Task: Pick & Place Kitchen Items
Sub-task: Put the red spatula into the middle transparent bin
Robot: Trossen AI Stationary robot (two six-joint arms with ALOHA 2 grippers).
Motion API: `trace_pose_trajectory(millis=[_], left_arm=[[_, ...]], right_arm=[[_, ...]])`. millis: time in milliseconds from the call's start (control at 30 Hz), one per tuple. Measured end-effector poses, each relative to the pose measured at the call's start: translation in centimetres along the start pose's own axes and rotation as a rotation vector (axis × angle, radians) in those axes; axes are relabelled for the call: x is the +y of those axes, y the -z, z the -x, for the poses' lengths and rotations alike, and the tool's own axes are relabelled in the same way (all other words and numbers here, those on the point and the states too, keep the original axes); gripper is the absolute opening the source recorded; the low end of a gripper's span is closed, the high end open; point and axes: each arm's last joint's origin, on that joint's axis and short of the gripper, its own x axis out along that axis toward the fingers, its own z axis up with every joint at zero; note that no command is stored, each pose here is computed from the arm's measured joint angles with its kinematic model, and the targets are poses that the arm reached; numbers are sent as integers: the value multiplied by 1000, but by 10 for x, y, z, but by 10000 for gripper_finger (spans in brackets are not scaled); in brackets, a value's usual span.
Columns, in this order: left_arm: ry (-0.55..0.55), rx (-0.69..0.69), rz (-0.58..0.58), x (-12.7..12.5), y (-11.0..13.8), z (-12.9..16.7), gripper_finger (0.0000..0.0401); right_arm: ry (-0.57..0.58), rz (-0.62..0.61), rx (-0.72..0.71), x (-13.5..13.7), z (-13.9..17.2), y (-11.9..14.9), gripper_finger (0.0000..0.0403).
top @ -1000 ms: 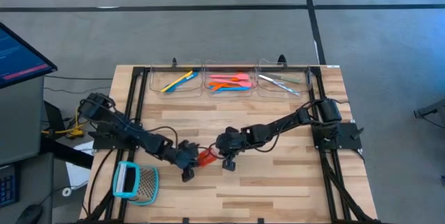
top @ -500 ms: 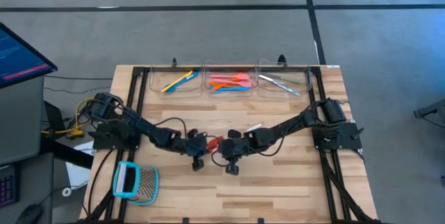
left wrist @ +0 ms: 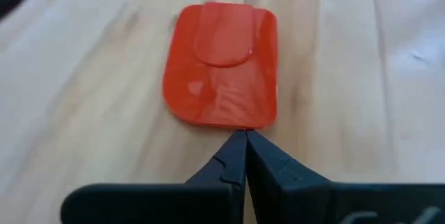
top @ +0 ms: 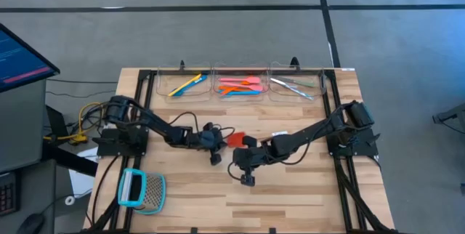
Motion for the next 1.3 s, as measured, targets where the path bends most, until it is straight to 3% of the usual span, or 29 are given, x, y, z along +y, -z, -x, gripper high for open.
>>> trace_pose_trajectory(millis=[300, 500, 633, 833, 933, 1067, 1300], left_arm=[[-63, -35, -18, 18, -12, -9, 2], [-53, -39, -23, 18, -14, -10, 2], [-38, -41, -21, 17, -14, -9, 2], [-27, -42, -19, 17, -15, -9, 2], [-19, -42, -19, 16, -15, -9, 2], [-19, -43, -15, 16, -15, -9, 2], [-17, -46, -15, 16, -16, -9, 2]], right_arm=[[28, 9, 77, 1, 1, 9, 0], [236, -36, 226, -11, 4, 29, 0], [290, -69, 273, -19, -1, 49, 0], [269, -81, 140, -23, -16, 66, 0], [356, -61, -17, -27, -21, 65, 0], [424, 3, -65, -28, -20, 62, 0], [394, 89, -142, -24, -21, 52, 13]])
